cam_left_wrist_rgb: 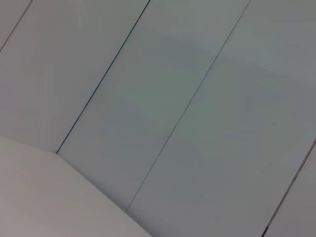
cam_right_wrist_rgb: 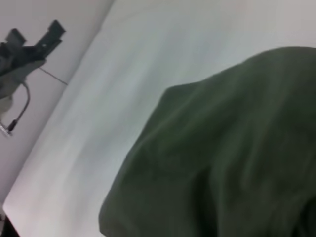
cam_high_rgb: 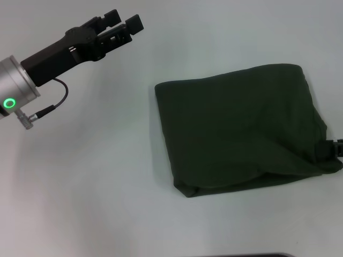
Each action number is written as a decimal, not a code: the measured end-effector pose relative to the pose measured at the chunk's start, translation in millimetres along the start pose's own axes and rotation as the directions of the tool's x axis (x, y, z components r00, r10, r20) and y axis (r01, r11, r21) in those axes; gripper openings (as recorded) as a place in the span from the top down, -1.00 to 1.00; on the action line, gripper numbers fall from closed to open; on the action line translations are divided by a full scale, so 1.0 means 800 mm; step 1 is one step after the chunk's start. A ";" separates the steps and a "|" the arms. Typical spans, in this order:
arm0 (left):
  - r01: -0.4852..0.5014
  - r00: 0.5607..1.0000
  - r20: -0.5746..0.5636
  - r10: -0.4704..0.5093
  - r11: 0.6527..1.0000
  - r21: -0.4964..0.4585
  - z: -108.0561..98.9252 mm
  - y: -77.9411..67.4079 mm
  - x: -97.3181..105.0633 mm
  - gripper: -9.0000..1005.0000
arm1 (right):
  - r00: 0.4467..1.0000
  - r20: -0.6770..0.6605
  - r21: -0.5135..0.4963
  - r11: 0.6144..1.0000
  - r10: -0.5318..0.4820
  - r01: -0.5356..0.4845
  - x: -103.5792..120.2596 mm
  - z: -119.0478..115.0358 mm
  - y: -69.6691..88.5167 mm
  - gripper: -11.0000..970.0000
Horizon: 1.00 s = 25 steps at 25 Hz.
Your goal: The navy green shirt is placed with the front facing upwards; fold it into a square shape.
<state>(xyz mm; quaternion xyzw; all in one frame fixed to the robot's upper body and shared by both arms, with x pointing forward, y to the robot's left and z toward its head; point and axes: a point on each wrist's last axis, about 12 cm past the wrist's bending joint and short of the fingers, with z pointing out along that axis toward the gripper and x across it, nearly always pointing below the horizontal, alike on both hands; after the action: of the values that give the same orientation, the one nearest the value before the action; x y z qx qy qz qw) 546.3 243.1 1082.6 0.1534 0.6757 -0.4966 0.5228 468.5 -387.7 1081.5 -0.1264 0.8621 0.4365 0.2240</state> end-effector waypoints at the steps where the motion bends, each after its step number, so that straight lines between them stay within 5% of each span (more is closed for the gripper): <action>1: -0.001 1.000 0.000 0.001 1.000 0.001 0.000 0.000 0.000 -0.80 | 1.000 0.000 0.007 1.000 0.009 -0.009 0.001 -0.002 -0.001 0.06; 5: -0.002 1.000 0.000 0.002 1.000 0.001 0.000 0.000 0.000 -0.80 | 1.000 0.006 0.023 0.999 0.028 -0.029 0.004 -0.007 -0.004 -0.20; 25: -0.006 1.000 0.004 0.006 1.000 -0.006 0.001 0.001 -0.001 -0.80 | 0.999 0.021 0.057 0.997 0.044 -0.045 -0.004 0.000 -0.009 -0.18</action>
<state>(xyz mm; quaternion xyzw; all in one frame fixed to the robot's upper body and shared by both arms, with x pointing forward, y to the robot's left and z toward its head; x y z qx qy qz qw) 547.5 243.3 1082.9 0.1528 0.6755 -0.4934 0.5262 474.2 -391.8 1078.0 -0.0963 0.8747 0.4178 0.2259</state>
